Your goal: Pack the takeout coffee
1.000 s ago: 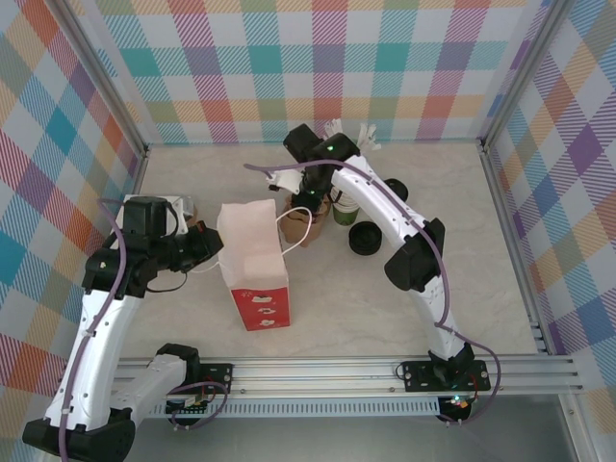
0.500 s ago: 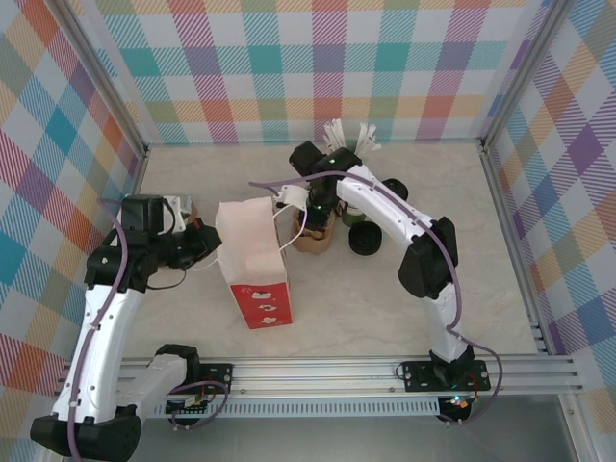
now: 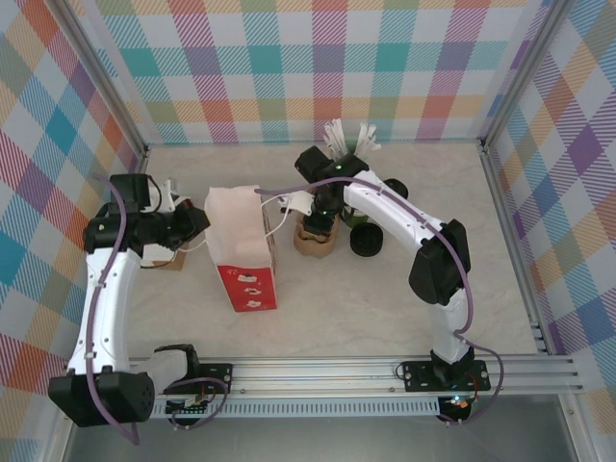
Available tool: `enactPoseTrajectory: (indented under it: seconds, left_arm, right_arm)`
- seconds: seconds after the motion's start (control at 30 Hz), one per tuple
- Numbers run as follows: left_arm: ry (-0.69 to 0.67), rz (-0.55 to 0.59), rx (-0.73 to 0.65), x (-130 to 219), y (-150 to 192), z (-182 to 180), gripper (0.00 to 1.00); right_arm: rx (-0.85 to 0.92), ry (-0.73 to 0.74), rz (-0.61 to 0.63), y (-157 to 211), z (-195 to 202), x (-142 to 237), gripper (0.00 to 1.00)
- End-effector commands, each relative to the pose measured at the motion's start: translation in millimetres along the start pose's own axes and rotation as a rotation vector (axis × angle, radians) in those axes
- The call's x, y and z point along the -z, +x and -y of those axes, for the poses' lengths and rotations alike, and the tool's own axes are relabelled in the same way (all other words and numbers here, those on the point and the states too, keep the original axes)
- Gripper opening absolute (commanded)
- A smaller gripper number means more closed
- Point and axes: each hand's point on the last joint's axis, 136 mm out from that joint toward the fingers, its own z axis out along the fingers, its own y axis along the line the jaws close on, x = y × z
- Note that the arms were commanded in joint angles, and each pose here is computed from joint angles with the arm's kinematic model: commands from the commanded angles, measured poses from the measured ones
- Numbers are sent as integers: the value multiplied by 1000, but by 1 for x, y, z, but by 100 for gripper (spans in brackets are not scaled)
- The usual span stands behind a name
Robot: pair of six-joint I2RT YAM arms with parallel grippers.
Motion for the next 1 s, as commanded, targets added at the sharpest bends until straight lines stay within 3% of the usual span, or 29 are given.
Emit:
enactPoseTrajectory:
  seconds: [0.0,0.43,0.87,0.97]
  left_arm:
    - [78,39,-70,7,-24,15,0]
    - [128,46,-70,-23,-82,7,0]
    - [93,20,-66,-53,-123,-6,0]
    - [95,12,-64,-57,-127,-8,5]
  right_arm:
    - [-11,-2,56,-4,1,18,3]
    - [-41,-11,75,-4,4,20,4]
    - [-42,-12,89,-3,1,21,4]
    - [-47,-15,82,-2,1,20,4]
